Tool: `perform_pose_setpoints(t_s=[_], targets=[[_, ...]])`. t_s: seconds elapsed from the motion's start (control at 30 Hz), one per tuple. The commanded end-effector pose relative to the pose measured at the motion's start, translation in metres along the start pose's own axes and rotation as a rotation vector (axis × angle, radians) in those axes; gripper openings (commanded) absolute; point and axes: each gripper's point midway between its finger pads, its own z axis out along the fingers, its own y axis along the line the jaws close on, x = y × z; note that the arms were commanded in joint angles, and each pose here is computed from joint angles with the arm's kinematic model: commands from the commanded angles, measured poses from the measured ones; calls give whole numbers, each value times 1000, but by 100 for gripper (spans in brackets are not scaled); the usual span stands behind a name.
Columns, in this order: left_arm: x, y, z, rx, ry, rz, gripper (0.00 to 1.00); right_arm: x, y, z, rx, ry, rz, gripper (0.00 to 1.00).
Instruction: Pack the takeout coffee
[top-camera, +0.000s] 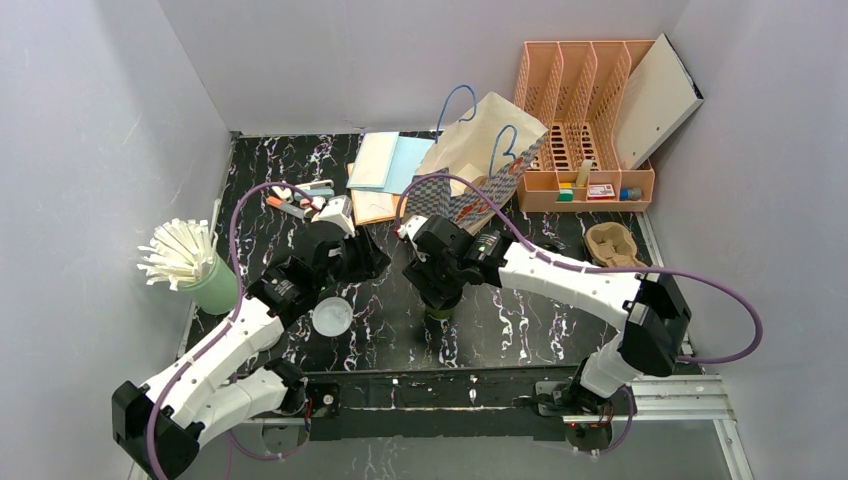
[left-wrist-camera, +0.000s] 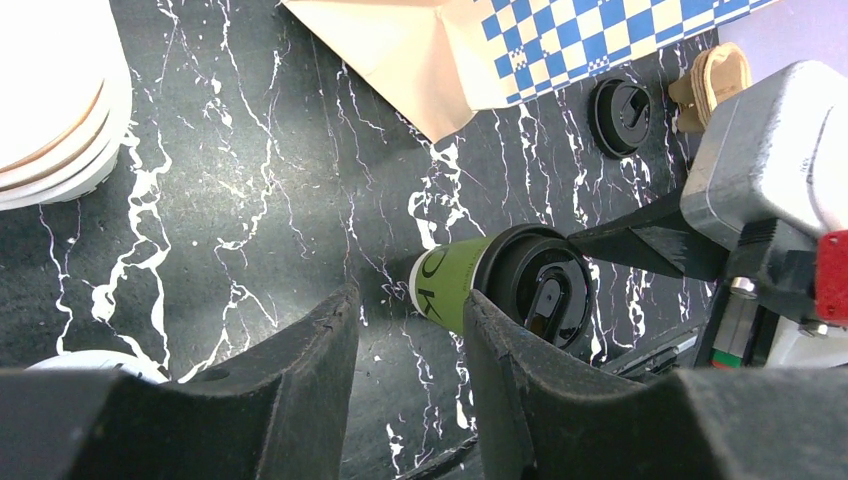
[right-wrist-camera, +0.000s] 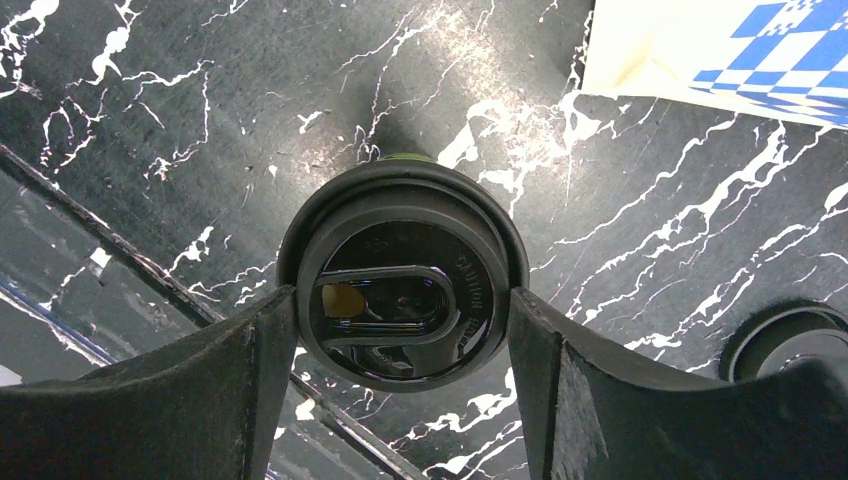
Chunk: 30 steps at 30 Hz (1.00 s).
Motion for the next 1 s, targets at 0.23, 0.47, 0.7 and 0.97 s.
perform_pose_setpoints(t_s=[0.23, 0.47, 0.7, 0.97], targets=[[-54, -34, 2, 75, -105, -1, 82, 3, -15, -27, 85, -46, 66, 75], [-95, -52, 22, 119, -174, -73, 98, 15, -36, -55, 164, -80, 164, 73], [-133, -96, 46, 268, -199, -86, 92, 37, -66, -78, 217, -114, 316, 67], [-170, -121, 60, 307, -254, -68, 90, 49, -94, -97, 281, -145, 414, 64]])
